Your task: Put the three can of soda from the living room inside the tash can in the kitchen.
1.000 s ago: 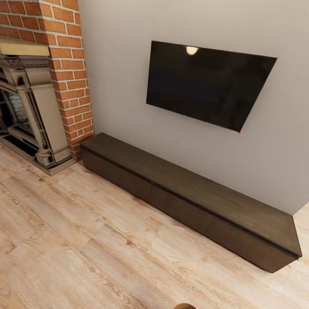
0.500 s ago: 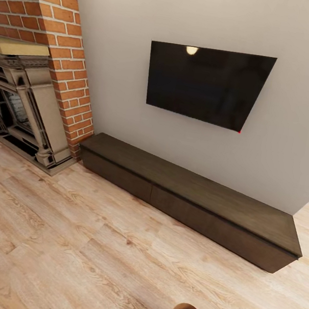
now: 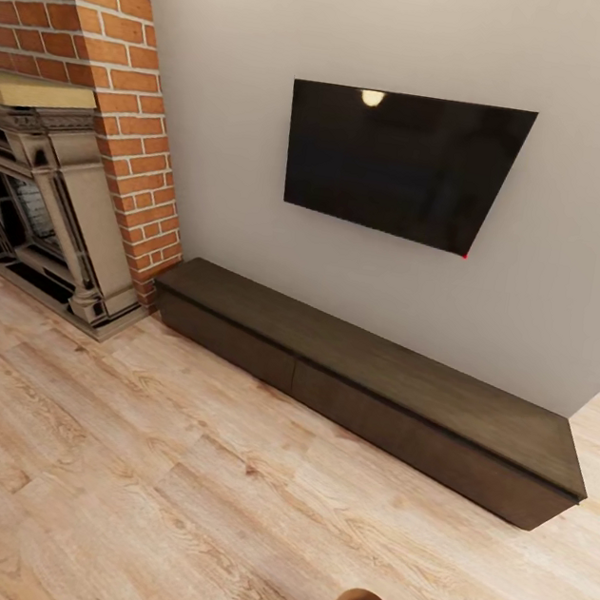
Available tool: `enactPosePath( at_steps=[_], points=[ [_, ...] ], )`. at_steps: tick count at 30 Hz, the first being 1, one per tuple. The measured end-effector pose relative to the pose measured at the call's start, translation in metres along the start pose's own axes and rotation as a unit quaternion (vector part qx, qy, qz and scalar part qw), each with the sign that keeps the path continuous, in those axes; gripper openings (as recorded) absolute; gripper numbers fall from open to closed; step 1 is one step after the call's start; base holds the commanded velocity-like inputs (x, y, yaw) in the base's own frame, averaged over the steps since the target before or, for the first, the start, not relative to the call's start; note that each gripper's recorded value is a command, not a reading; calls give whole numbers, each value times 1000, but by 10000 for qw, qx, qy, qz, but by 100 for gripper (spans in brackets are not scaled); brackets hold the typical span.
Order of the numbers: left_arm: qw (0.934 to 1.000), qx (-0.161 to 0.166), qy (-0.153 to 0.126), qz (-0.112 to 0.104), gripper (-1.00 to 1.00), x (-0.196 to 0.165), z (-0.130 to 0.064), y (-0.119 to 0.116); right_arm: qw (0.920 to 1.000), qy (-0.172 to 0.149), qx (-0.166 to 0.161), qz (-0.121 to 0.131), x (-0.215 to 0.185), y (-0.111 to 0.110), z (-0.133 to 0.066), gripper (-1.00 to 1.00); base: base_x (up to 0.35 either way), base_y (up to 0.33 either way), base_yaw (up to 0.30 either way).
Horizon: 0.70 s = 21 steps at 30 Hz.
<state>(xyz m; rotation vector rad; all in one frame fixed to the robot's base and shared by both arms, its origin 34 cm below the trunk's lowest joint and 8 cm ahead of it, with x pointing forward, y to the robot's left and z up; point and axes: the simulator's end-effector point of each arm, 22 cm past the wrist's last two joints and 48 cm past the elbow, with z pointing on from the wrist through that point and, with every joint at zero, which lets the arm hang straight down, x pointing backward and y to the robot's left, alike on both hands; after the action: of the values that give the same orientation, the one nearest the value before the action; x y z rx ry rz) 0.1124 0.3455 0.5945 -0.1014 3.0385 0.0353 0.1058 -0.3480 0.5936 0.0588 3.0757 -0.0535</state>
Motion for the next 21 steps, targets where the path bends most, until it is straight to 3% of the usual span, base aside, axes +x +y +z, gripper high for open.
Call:
enactPosePath(
  at_steps=[12, 21],
  points=[
    [10000, 31, 12, -4, 100, 1, 0, -5, 9999, 46, -102, 23, 4, 13, 0, 100, 0, 0, 0],
    [9999, 145, 20, -36, 100, 2, 2, -23, 9999, 72, -131, 24, 6, 16, 0, 100, 0, 0, 0]
  ],
)
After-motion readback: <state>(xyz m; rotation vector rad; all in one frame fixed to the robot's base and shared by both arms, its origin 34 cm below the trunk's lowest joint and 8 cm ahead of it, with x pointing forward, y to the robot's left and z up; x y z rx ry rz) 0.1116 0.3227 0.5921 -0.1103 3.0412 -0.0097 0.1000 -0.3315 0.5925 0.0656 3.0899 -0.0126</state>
